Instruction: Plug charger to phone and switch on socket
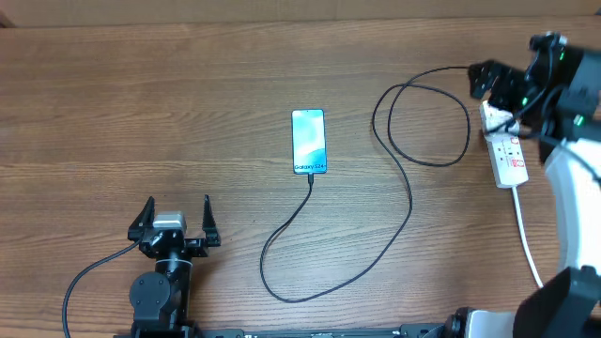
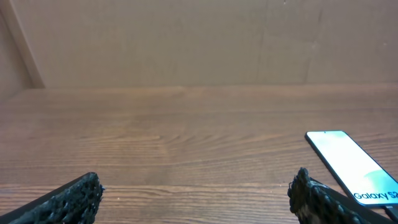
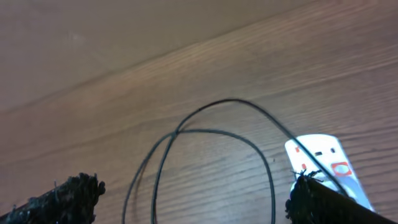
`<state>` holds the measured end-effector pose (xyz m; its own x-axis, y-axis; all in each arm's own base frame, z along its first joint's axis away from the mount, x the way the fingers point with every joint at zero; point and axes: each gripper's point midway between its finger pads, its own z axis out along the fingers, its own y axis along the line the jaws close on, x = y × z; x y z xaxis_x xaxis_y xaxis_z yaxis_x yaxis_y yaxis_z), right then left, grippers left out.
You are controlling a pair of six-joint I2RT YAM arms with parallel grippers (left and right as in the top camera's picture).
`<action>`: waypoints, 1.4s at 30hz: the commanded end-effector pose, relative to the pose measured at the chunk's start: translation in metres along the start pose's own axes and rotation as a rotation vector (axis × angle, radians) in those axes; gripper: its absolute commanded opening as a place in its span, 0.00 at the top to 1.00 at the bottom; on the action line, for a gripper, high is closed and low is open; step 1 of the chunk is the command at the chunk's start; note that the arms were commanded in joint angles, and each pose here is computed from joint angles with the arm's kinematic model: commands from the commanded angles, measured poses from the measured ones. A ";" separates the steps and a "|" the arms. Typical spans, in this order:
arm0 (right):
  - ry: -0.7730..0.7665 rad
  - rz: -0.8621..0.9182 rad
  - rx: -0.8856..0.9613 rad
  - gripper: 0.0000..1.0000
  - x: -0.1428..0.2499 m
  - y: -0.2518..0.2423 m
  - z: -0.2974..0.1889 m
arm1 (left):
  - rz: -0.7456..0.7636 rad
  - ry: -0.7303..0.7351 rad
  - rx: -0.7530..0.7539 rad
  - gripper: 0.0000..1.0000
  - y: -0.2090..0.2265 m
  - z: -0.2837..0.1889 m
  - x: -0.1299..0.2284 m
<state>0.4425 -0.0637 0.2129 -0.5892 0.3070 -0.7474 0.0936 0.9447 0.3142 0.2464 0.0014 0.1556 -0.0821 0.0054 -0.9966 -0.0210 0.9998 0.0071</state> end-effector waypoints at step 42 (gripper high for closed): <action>-0.588 -0.337 -0.164 0.00 0.149 0.049 -0.102 | -0.007 -0.009 0.002 0.01 0.000 0.000 -0.001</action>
<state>0.2811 0.0191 0.1837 -0.0288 0.0827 -0.9962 -0.1895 0.9780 0.0867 0.2464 0.0014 0.1555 -0.0825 0.0058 -0.9966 -0.0209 0.9998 0.0075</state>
